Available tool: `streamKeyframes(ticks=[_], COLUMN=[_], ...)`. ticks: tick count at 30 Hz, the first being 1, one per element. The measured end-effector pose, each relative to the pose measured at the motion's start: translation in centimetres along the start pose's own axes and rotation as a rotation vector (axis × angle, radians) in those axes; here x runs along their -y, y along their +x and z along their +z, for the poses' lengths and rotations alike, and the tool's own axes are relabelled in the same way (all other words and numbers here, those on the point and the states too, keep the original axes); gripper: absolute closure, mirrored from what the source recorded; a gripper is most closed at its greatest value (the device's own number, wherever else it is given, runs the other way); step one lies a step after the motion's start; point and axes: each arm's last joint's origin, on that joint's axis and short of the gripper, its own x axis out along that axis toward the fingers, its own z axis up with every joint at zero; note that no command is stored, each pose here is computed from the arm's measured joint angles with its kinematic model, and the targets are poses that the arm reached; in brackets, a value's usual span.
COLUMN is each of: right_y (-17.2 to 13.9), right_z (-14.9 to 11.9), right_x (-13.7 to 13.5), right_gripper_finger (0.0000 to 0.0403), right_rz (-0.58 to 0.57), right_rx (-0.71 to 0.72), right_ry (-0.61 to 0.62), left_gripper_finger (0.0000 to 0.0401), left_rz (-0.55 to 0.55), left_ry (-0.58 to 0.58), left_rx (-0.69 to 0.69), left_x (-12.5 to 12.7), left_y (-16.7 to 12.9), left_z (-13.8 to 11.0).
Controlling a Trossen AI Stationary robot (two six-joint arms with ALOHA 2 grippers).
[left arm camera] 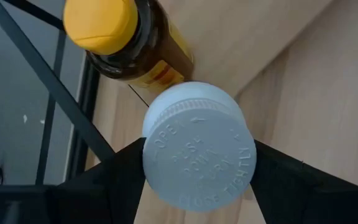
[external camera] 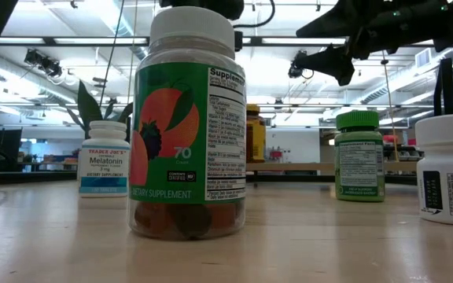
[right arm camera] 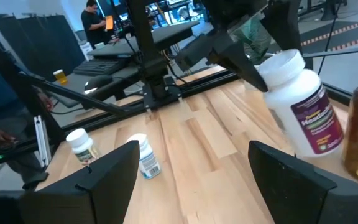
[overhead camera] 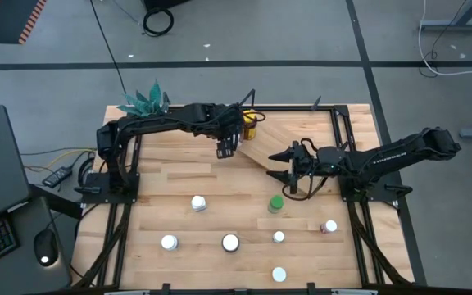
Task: Pick and place medicine bottles onto shelf by color
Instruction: Put the white and red pill bottle on the shelf, then adjust the yellow pill bottle on the shelf
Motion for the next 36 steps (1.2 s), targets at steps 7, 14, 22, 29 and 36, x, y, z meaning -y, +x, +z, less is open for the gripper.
streamKeyframes(ticks=[7,14,22,29,36], right_y=[0.0,0.0,0.0,0.0,0.0], right_z=[0.0,0.0,-0.2,-0.2,-0.3], right_x=[0.1,0.1,0.1,0.1,0.1], right_gripper_finger=[0.0095,0.0095,0.0095,0.0095,0.0095], right_rz=[-0.001,-0.001,-0.004,-0.003,-0.003], right_rx=[0.0,-0.005,-0.024,-0.028,-0.032], right_ry=[0.0,-0.001,-0.005,-0.005,-0.006], left_gripper_finger=[0.0151,0.0141,0.0139,0.0122,0.013], left_rz=[-0.011,-0.053,-0.058,-0.048,-0.042], left_ry=[-0.032,-0.034,-0.002,-0.013,-0.02], left_rx=[0.027,0.011,0.001,0.051,0.076], left_x=[-1.0,-0.9,-0.5,-1.0,-1.5], left_y=[0.0,1.5,2.5,1.4,0.2], left_z=[0.2,0.3,0.4,1.4,2.1])
